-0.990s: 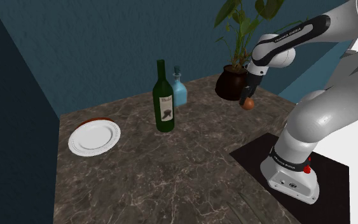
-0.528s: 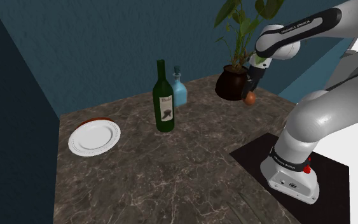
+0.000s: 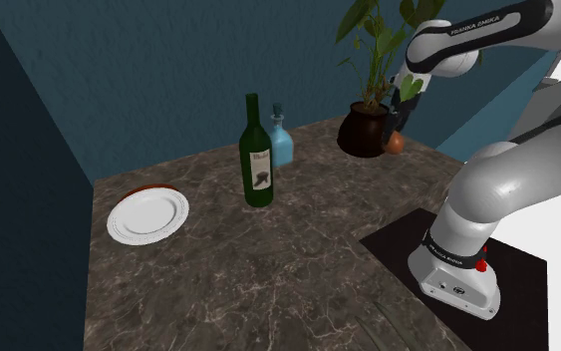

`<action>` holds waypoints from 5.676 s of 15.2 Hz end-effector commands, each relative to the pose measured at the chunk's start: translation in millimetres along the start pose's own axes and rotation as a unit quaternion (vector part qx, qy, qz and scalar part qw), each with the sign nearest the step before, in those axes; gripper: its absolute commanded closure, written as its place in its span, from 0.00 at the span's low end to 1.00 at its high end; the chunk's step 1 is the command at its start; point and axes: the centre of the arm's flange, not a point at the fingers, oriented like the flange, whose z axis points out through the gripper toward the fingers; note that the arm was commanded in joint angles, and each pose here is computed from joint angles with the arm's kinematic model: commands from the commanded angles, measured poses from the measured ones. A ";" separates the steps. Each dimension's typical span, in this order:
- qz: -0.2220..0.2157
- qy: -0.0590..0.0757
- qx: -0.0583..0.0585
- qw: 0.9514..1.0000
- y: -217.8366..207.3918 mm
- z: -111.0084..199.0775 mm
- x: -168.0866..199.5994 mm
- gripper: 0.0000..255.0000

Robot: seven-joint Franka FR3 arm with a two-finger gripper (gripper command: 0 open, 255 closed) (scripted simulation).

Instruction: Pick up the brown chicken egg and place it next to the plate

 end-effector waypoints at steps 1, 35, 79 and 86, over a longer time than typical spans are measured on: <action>0.000 0.000 0.000 1.000 -2.3 -9.5 0.5 1.00; 0.000 0.000 0.000 1.000 -284.4 13.5 175.6 1.00; 0.000 0.000 0.000 1.000 -456.0 184.7 298.2 1.00; 0.000 0.000 0.000 1.000 -456.0 184.7 298.2 0.00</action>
